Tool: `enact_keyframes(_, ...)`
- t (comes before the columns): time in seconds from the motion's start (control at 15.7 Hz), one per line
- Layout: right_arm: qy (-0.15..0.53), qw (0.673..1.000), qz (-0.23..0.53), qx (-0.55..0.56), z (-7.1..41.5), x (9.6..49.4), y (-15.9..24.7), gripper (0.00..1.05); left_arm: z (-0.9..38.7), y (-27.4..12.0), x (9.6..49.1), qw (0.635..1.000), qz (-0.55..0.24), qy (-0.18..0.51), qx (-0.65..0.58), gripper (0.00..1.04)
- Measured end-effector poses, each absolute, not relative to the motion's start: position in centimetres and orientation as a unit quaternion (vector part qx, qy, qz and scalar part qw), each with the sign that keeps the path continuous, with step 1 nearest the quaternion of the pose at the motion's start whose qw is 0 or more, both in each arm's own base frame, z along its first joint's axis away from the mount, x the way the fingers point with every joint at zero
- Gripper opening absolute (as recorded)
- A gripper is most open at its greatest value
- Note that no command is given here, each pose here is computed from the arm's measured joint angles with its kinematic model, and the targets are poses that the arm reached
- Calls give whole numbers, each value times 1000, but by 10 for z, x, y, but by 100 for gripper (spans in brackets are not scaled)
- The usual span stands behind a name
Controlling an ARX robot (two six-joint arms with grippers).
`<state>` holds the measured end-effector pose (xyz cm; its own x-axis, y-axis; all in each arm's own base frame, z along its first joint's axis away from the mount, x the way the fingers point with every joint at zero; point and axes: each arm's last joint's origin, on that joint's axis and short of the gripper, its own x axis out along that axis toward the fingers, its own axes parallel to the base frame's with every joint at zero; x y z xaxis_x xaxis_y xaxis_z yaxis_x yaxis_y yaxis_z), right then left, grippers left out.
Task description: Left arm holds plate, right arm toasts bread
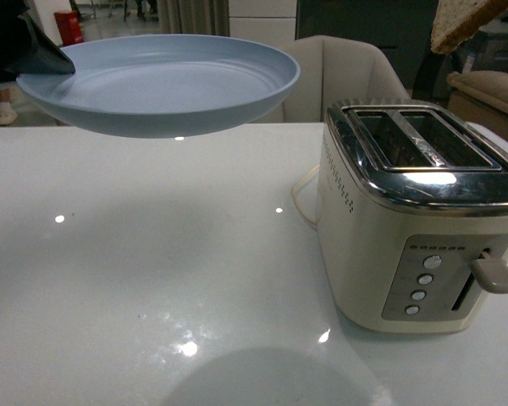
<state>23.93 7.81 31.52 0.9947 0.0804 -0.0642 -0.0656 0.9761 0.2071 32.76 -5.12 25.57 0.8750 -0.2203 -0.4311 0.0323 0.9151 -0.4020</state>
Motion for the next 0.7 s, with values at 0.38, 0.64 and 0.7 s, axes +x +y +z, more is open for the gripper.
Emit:
enact_keyframes(0.38,156,982,49,93,295,280,78,3,256,-51,328,948,-67,241,-195,3)
enact_keyframes(0.64,195,974,57,102,283,297,80,3,256,-51,328,948,-67,241,-195,3)
enact_keyframes(0.7,200,973,56,103,280,299,81,3,256,-51,328,948,-67,241,-195,3)
